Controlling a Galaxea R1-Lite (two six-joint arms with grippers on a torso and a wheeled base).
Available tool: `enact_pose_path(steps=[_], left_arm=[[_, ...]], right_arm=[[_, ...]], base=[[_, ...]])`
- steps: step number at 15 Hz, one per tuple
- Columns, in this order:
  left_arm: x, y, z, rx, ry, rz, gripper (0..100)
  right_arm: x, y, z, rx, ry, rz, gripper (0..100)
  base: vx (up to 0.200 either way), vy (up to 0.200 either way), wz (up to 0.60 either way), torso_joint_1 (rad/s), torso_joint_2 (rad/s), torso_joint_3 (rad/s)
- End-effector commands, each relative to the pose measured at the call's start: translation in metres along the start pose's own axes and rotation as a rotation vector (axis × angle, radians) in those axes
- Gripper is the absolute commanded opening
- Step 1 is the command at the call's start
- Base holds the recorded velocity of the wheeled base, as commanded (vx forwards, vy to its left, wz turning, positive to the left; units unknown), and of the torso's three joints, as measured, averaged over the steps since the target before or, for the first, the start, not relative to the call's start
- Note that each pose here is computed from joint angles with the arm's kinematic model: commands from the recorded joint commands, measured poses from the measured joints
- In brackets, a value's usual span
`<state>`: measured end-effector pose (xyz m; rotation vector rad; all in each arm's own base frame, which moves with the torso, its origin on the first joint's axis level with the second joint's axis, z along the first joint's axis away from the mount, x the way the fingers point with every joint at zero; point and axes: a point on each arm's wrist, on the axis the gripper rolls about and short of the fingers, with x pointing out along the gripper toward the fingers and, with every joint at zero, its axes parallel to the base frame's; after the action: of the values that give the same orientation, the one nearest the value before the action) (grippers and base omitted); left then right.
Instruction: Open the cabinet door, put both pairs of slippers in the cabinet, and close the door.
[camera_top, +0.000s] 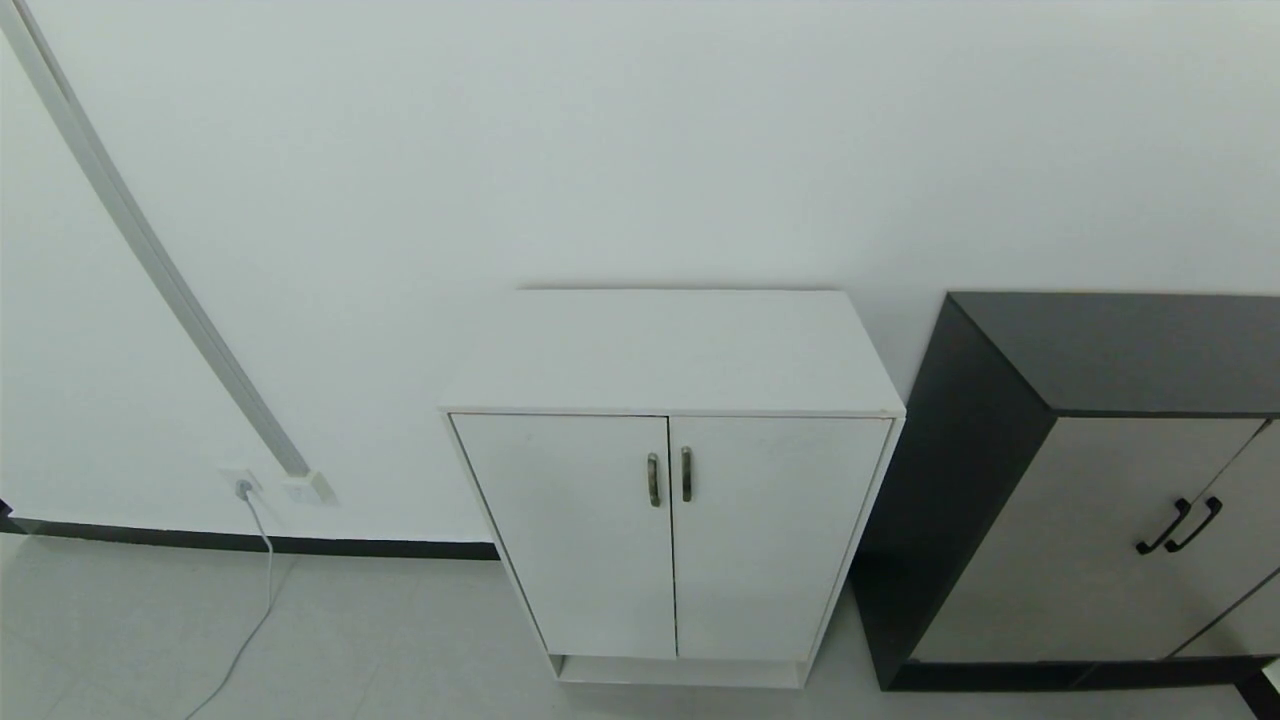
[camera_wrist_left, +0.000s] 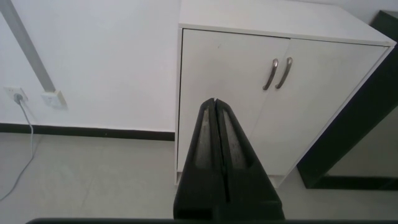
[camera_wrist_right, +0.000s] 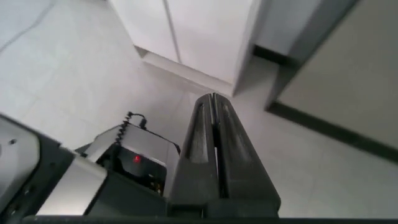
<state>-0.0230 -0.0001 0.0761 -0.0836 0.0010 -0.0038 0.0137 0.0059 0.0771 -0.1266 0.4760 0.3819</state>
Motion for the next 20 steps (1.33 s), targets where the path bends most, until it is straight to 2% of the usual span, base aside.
enact_pose_path(steps=[1, 3, 7, 9, 11, 13, 16, 20], left_arm=[[0.0, 0.0, 0.0, -0.001, 0.001, 0.001, 0], [0.0, 0.0, 0.0, -0.001, 0.002, 0.001, 0], [0.0, 0.0, 0.0, 0.001, 0.001, -0.001, 0], [0.0, 0.0, 0.0, -0.001, 0.001, -0.001, 0], [0.0, 0.0, 0.0, -0.001, 0.001, -0.001, 0], [0.0, 0.0, 0.0, -0.001, 0.001, -0.001, 0], [0.0, 0.0, 0.0, -0.001, 0.001, -0.001, 0], [0.0, 0.0, 0.0, 0.001, 0.001, -0.001, 0]], right_arm=[[-0.005, 0.001, -0.002, -0.028, -0.068, 0.037, 0], [-0.009, 0.001, -0.003, -0.007, -0.122, -0.029, 0], [-0.02, 0.004, -0.01, 0.031, -0.286, -0.189, 0], [-0.023, 0.005, -0.012, 0.042, -0.334, -0.248, 0], [-0.025, 0.006, -0.013, 0.049, -0.366, -0.272, 0], [-0.029, 0.009, -0.016, 0.044, -0.435, -0.307, 0], [-0.03, 0.01, -0.018, 0.056, -0.466, -0.324, 0], [-0.031, 0.009, -0.017, 0.154, -0.489, -0.364, 0]], base=[[0.0, 0.0, 0.0, 0.0, 0.0, 0.0], [0.0, 0.0, 0.0, 0.0, 0.0, 0.0], [0.0, 0.0, 0.0, 0.0, 0.0, 0.0], [0.0, 0.0, 0.0, 0.0, 0.0, 0.0], [0.0, 0.0, 0.0, 0.0, 0.0, 0.0], [0.0, 0.0, 0.0, 0.0, 0.0, 0.0], [0.0, 0.0, 0.0, 0.0, 0.0, 0.0], [0.0, 0.0, 0.0, 0.0, 0.0, 0.0]])
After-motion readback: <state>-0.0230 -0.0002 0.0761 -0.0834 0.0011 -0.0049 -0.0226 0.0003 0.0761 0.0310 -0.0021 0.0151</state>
